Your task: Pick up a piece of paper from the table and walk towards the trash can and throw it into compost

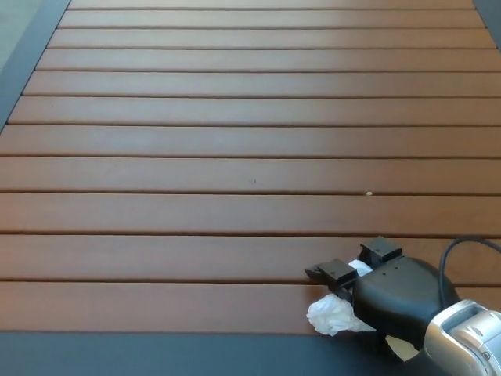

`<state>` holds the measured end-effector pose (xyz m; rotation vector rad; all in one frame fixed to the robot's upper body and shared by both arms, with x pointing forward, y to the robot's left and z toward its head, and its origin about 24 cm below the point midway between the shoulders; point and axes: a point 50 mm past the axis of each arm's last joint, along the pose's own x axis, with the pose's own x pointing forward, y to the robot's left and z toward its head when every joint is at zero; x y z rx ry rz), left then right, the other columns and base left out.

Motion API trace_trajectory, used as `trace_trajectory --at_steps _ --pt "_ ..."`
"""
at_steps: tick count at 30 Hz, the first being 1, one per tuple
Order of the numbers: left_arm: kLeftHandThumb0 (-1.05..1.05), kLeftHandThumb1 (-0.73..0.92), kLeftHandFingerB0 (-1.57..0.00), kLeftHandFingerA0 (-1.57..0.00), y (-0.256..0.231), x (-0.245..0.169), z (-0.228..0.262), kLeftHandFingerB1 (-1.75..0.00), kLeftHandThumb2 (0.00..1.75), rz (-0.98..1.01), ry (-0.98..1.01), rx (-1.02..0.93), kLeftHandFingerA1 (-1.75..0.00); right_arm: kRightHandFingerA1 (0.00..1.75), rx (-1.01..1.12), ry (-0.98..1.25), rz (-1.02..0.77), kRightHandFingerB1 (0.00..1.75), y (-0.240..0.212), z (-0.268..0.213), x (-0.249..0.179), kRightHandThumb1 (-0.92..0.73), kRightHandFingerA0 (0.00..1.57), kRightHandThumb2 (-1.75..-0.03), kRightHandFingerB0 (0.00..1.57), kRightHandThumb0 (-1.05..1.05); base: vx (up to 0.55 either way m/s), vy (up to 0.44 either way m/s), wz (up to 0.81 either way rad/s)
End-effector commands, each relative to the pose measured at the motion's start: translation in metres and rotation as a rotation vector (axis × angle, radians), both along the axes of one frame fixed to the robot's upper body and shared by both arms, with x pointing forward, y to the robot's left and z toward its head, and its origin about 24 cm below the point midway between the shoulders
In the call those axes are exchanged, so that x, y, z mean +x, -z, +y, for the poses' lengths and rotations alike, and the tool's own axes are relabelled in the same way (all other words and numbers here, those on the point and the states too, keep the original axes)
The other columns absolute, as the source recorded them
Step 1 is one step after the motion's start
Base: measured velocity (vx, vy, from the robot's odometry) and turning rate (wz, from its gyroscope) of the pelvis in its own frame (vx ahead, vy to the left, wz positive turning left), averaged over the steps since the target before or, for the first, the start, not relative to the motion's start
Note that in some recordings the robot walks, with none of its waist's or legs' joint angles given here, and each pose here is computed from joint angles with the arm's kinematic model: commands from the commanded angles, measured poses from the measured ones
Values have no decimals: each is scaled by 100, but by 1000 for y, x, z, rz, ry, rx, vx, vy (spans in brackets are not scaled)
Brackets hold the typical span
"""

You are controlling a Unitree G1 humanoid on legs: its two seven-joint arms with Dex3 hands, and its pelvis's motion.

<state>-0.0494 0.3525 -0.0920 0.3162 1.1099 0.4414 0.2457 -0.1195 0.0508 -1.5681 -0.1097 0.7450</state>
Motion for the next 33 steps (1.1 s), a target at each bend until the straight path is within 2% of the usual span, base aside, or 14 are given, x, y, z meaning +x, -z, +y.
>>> trace_trajectory --at_steps 1,5,6,10,11,13,14,17,18,24,28,29,30,33 --pt "2 51 -87 -96 -7 9 2 -90 111 -101 63 26 -99 175 18 -2 -112 140 10 -9 -8 -81 94 -76 77 -30 0 0 0" --pt "2 51 -87 -96 -8 8 4 -90 111 -102 60 38 -99 175 60 15 -217 140 11 -14 -9 -81 94 -76 77 -30 0 0 0" --pt "4 62 -93 -96 -7 6 4 -88 92 -103 38 36 -107 173 70 36 -246 100 12 -17 -10 -82 95 -78 81 -33 0 0 0" --pt "4 62 -93 -96 -7 4 5 -88 92 -104 6 32 -107 173 85 66 -293 100 13 -23 -11 -82 95 -78 81 -33 0 0 0" --pt "1 52 -86 -92 -7 3 4 -89 108 -80 42 38 -98 175 101 76 -294 124 17 -26 -14 -85 95 -78 76 -34 0 0 0" --pt "1 52 -86 -92 -7 3 4 -89 108 -70 57 41 -98 175 109 80 -297 124 18 -27 -15 -85 95 -78 76 -34 0 0 0" --pt "-5 64 -86 -88 -7 2 4 -81 85 -53 74 46 -102 175 156 83 -292 149 19 -27 -16 -73 91 -93 72 -27 0 0 0" --pt "-5 64 -86 -88 -7 2 5 -81 85 -27 101 54 -102 175 229 90 -288 149 19 -27 -19 -73 91 -93 72 -27 0 0 0" --pt "-4 63 -87 -90 -7 1 5 -82 84 -22 101 55 -101 175 324 91 -302 166 16 -23 -21 -62 79 -111 65 -18 0 0 0" --pt "-6 64 -85 -90 -8 0 5 -80 83 9 126 69 -97 175 732 135 -321 175 -11 -7 -29 -67 76 -111 59 -18 0 0 0" --pt "-6 64 -85 -90 -8 0 5 -80 83 12 129 70 -97 175 764 138 -320 175 -13 -6 -30 -67 76 -111 59 -18 0 0 0" --pt "-4 62 -87 -91 -9 1 5 -79 80 15 144 75 -98 175 1078 223 -203 160 -26 8 -36 -64 82 -108 74 -26 0 0 0" --pt "-5 60 -85 -91 -9 2 7 -78 81 25 163 81 -92 175 1544 290 23 170 -49 26 -49 -57 94 -124 67 -28 0 0 0" --pt "-5 61 -85 -89 -8 2 9 -79 84 33 152 76 -94 175 1898 251 369 169 -74 47 -80 -55 96 -130 68 -23 0 0 0"
